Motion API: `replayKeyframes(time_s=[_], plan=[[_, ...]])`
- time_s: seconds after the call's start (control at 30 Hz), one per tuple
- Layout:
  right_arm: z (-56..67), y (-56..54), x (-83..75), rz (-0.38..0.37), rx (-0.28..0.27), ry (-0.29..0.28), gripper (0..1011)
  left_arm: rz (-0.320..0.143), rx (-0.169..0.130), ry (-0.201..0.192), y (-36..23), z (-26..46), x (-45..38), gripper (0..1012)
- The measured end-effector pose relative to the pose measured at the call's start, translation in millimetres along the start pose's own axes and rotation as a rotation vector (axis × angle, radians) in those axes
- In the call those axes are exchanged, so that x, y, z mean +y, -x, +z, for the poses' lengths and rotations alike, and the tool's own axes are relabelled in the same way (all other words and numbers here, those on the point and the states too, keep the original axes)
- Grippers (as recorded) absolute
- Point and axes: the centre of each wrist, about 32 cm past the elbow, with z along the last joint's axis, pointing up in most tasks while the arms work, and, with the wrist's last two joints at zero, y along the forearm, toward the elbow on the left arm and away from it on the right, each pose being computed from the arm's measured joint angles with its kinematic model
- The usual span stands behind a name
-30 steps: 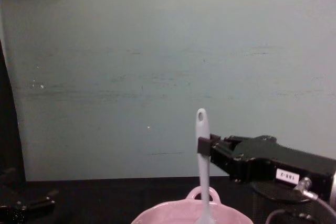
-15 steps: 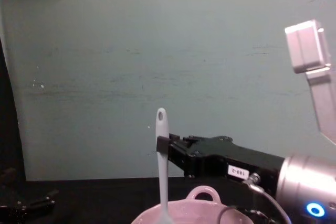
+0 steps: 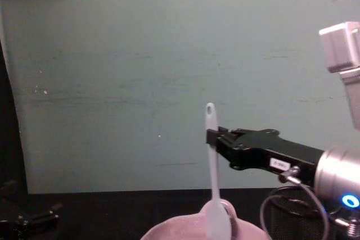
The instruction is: Use the one hand to pick up the spoon and stir the clear water in the bowl.
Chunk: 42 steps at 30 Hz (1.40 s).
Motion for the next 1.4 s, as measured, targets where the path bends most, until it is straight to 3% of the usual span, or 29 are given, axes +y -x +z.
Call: replayKeyframes(time_s=[0.23,0.33,0.53,0.67,0.83,0.9,1.17,1.4], plan=[[7.2,-3.7,-25.2,-0.003,-0.009,0.015,111,0.000,0.000,0.000,0.0,0.0,0.0,1011],[11.4,1.8,-38.4,0.027,0.007,0.022,111,0.000,0.000,0.000,0.0,0.0,0.0,1011],[11.9,18.2,-47.3,0.090,0.057,0.028,111,0.000,0.000,0.000,0.0,0.0,0.0,1011],[4.4,33.6,-40.4,0.123,0.098,0.019,111,0.000,0.000,0.000,0.0,0.0,0.0,1011],[-2.6,40.7,-27.5,0.126,0.114,-0.007,111,0.000,0.000,0.000,0.0,0.0,0.0,1011],[-5.7,41.1,-15.1,0.110,0.107,-0.026,111,0.000,0.000,0.000,0.0,0.0,0.0,1011],[-14.4,30.6,5.8,0.034,0.029,-0.046,111,0.000,0.000,0.000,0.0,0.0,0.0,1011],[-16.6,14.4,4.1,-0.036,-0.029,-0.042,111,0.000,0.000,0.000,0.0,0.0,0.0,1011]])
